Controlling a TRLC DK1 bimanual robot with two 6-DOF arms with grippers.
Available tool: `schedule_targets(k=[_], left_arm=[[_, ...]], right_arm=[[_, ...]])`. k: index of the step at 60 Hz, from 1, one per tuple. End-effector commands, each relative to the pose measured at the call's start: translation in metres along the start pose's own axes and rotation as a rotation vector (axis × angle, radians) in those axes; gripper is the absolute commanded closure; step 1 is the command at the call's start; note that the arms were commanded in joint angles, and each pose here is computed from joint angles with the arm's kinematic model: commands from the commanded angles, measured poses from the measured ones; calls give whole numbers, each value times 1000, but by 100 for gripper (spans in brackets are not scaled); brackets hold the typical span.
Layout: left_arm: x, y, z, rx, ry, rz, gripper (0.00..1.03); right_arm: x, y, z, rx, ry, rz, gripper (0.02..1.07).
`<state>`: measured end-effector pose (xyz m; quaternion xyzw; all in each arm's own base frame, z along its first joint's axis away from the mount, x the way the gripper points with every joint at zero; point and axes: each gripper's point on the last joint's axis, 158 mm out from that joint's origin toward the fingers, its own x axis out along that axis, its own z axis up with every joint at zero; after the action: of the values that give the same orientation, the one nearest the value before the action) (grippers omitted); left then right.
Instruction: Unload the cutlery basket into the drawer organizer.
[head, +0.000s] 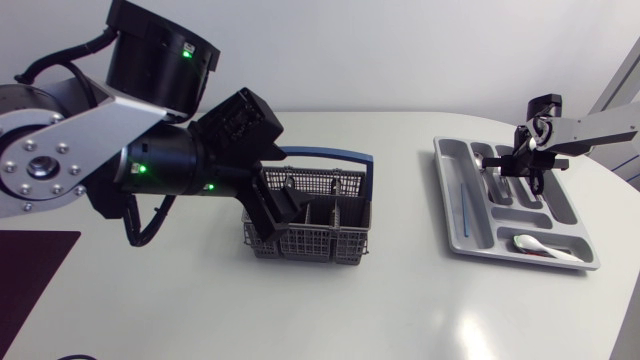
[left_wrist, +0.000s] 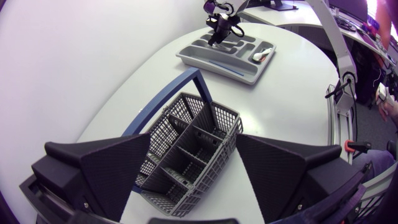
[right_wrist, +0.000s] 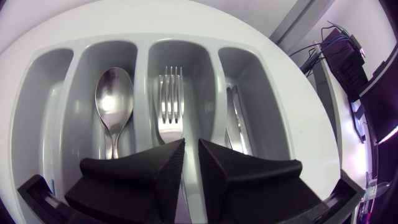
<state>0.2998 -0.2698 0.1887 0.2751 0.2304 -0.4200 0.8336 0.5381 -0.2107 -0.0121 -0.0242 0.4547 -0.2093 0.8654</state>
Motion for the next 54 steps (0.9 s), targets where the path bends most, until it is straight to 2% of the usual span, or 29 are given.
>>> schedule_targets(k=[1, 6, 15, 21, 40, 54], left_arm=[[-4, -4, -4, 7, 5, 1, 7], [-4, -3, -4, 6, 6, 4, 7], [-7, 0, -7, 3, 6, 19, 7], [-11, 7, -12, -6, 10, 41, 7], [-24, 47, -48, -59, 47, 146, 7], [-21, 74, -94, -104, 130, 201, 7]], right_arm=[[0, 4, 1, 21, 4, -4, 78], [-10, 1, 4, 27, -22, -6, 76], [-42, -5, 11, 18, -92, -11, 56], [-67, -4, 11, -10, -139, -2, 52], [-157, 54, -22, -171, -257, 171, 52], [-215, 110, -52, -284, -299, 318, 52]])
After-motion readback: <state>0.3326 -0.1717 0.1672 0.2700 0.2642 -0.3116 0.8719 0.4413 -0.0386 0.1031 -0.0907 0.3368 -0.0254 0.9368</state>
